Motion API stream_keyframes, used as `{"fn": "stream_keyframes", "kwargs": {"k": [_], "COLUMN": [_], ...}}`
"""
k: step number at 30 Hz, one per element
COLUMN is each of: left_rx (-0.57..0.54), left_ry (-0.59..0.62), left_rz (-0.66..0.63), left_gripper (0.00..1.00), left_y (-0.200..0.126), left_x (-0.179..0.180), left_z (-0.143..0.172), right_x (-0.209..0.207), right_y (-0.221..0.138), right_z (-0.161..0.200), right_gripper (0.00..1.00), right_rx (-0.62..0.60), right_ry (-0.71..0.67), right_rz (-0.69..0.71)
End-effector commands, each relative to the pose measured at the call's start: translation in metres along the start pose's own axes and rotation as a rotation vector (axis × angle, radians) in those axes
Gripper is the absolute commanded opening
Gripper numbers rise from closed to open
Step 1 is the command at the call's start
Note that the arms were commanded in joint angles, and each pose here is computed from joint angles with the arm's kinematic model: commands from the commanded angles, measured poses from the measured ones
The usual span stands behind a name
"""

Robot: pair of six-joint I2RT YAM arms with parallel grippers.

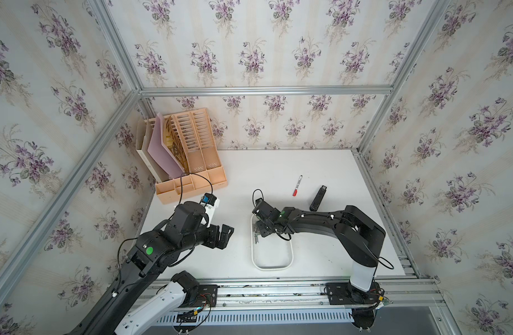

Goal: Take out the screws from the storage box
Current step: Pick up the screw from the storage box.

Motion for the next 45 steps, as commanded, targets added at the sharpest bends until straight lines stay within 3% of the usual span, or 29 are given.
{"fn": "stream_keyframes", "kwargs": {"k": [1,7,13,24,27,33,36,45], "left_rx": [0.004,0.010,0.008,0.005,0.007,0.006,0.006,0.005], "left_ry": [-0.002,-0.001,-0.001,-0.001,-0.001,-0.002,-0.002,-0.001], "left_rz": [0.004,0.002,0.001,0.002,0.000,-0.001,0.000,-0.001], "left_gripper": [0.99,0.99,0.99,0.99,0.99,0.99,0.99,0.99], "left_y": [0.000,0.001,0.001,0.000,0.000,0.000,0.001,0.000], "left_x": [-0.001,0.000,0.000,0.000,0.000,0.000,0.000,0.000], "left_z": [0.001,0.001,0.001,0.000,0.001,0.001,0.001,0.000], "right_x": [-0.003,-0.008,-0.009,-0.015,-0.017,-0.016,-0.013,-0.005], "right_y": [0.009,-0.001,-0.010,-0.013,-0.011,-0.007,-0.008,-0.048], "right_z": [0.014,0.024,0.023,0.030,0.034,0.036,0.034,0.008], "right_gripper": [0.48,0.47,0.56,0.51,0.43,0.12,0.04,0.00], "right_rx": [0.065,0.058,0.042,0.055,0.065,0.085,0.082,-0.059], "right_ry": [-0.023,-0.005,0.002,0.006,0.007,0.006,0.007,0.034], "right_rz": [0.016,0.004,-0.010,0.017,0.029,0.026,0.009,-0.084]}}
Point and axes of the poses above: each gripper's point midway between its finger pads, its own y axis out along the fingers, its own x axis along the line the jaws close on, z = x × y, the point moved 3 cm from there along -y, back along the fingers, and after that the axes turned 1 degree about -y, right-handed, at the moved point
